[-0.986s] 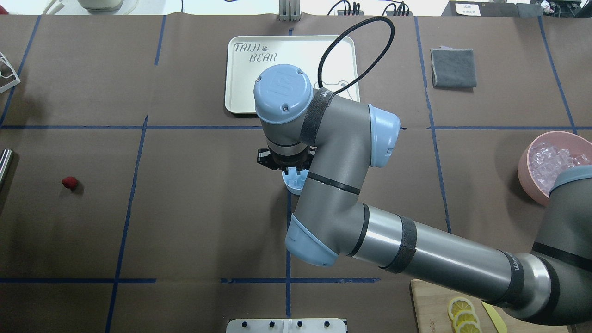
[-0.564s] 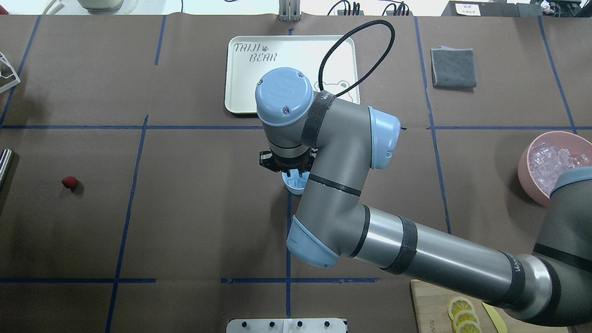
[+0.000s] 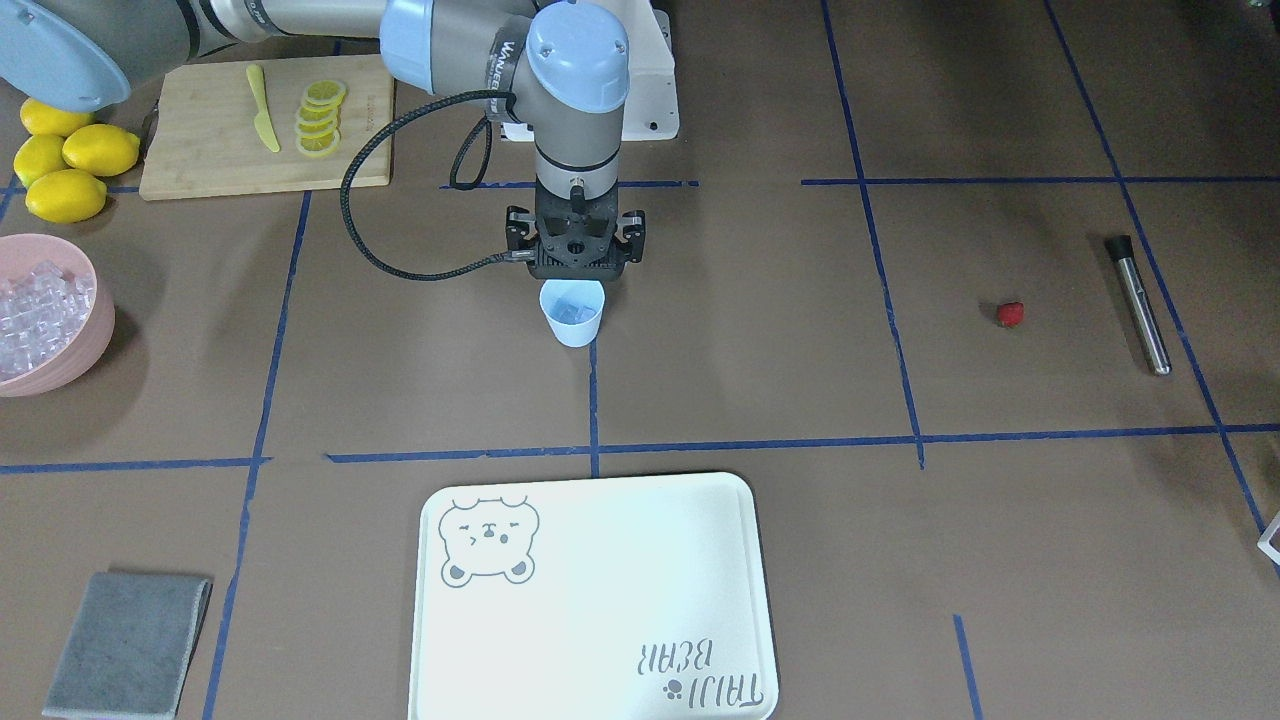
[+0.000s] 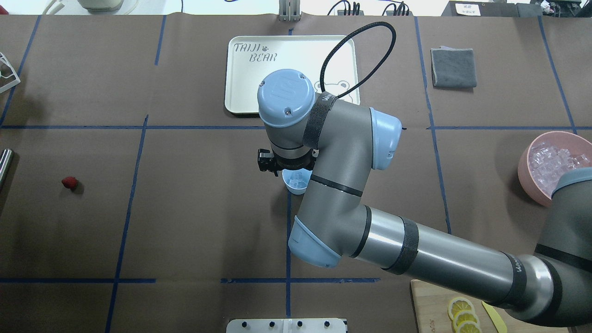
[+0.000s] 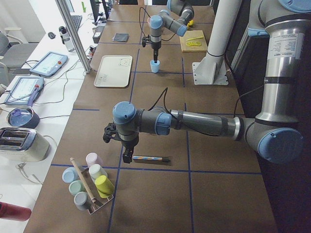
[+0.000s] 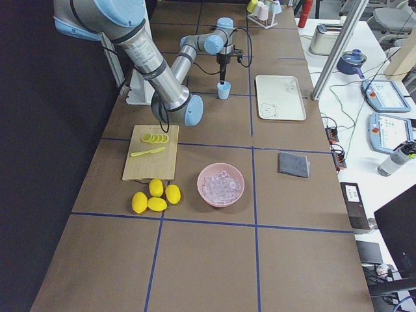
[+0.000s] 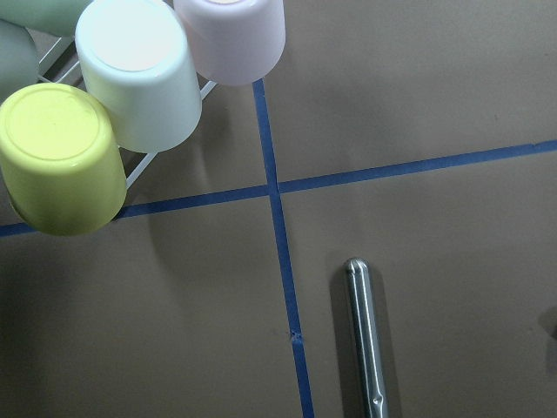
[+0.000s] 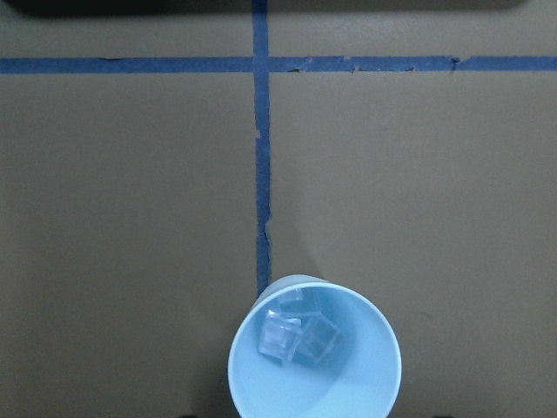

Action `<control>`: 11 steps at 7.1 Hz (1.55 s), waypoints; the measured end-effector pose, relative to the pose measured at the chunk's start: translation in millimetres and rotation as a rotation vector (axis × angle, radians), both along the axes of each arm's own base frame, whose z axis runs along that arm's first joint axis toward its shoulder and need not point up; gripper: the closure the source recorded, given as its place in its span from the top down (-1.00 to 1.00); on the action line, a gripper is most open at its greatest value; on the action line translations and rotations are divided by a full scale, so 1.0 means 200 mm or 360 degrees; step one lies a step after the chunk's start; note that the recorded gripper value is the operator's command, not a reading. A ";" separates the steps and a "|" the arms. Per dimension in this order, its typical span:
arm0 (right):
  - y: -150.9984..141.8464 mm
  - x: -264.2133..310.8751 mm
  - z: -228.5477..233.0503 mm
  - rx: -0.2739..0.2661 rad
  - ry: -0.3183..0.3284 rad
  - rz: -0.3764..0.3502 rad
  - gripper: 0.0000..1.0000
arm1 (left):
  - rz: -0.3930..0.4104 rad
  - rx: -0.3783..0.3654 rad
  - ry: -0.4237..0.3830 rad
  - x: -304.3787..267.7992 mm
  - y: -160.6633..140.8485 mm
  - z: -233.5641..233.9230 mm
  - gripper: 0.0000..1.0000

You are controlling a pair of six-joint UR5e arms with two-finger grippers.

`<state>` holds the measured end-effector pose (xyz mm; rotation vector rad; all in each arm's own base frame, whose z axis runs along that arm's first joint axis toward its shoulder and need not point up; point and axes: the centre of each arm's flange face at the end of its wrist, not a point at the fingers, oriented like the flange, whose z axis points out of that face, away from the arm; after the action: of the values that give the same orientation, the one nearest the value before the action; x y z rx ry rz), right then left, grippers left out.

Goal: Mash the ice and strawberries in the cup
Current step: 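Lower the right gripper into the cup and release the ice cube, then withdraw the right gripper from the cup while the left gripper reaches the strawberry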

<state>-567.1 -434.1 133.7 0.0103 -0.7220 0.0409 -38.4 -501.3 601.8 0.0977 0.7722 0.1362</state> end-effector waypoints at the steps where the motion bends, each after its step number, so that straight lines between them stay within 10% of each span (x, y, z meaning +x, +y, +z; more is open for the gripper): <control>1: -0.02 0.05 -0.02 0.0009 -0.0020 0.0019 0.98 | 0.0026 0.0010 -0.0004 0.04 -0.01 -0.01 1.00; 5: -0.19 0.70 0.12 0.0125 -0.0130 0.0093 0.98 | 0.0082 0.0087 0.0004 0.29 -0.01 -0.20 1.00; 11: -0.61 2.22 1.16 0.0332 -0.0062 -0.0242 0.98 | -0.0317 0.0013 0.0107 1.11 0.30 -0.26 0.98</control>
<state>-123.3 -555.5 366.1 0.1544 -0.7617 -0.1801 183.9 -441.8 548.9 0.1867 0.8243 -0.0531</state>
